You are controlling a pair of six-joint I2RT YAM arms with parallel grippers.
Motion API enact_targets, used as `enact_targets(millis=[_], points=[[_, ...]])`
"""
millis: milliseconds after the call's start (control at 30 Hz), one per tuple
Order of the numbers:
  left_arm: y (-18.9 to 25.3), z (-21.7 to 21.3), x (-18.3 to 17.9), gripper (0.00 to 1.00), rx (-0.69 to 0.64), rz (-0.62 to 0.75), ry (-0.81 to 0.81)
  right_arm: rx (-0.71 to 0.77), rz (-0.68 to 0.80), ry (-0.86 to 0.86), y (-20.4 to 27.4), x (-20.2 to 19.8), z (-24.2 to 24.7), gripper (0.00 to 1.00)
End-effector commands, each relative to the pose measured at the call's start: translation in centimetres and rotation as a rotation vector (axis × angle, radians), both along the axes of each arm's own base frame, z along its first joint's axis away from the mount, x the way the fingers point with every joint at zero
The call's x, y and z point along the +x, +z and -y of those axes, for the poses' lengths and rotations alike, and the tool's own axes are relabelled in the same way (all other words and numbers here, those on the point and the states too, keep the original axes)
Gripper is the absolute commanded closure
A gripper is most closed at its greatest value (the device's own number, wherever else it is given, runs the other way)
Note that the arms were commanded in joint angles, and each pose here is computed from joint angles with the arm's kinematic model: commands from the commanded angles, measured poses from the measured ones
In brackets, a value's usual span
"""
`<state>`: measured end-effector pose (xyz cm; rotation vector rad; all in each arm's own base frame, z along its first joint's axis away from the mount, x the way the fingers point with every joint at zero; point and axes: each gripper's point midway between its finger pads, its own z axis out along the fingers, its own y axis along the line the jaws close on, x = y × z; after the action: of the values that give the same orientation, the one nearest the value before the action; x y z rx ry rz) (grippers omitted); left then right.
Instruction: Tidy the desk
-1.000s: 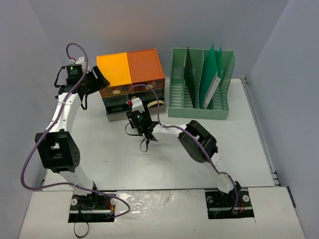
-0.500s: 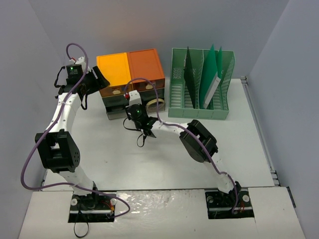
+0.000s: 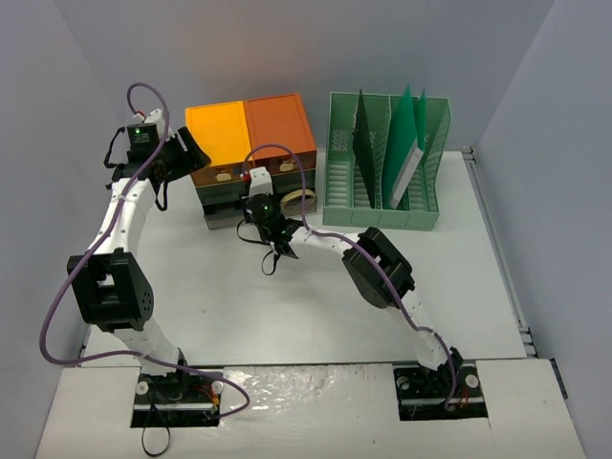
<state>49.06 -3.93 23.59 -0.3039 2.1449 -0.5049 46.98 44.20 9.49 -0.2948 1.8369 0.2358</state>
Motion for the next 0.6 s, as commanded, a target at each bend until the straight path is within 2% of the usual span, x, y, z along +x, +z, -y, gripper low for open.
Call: enact_targets(millis=[0, 300, 567], points=[[-10.6, -0.5, -5.3, 0.4, 0.102, -0.382, -0.026, 0.055, 0.019, 0.016, 2.0, 0.3, -1.0, 0.57], [-10.7, -0.5, -5.3, 0.4, 0.102, -0.384, -0.027, 0.051, -0.007, -0.002, 0.9, -0.5, -0.2, 0.58], [-10.7, -0.5, -5.2, 0.4, 0.097, -0.384, -0.024, 0.06, 0.018, -0.003, 3.7, -0.9, 0.0, 0.57]])
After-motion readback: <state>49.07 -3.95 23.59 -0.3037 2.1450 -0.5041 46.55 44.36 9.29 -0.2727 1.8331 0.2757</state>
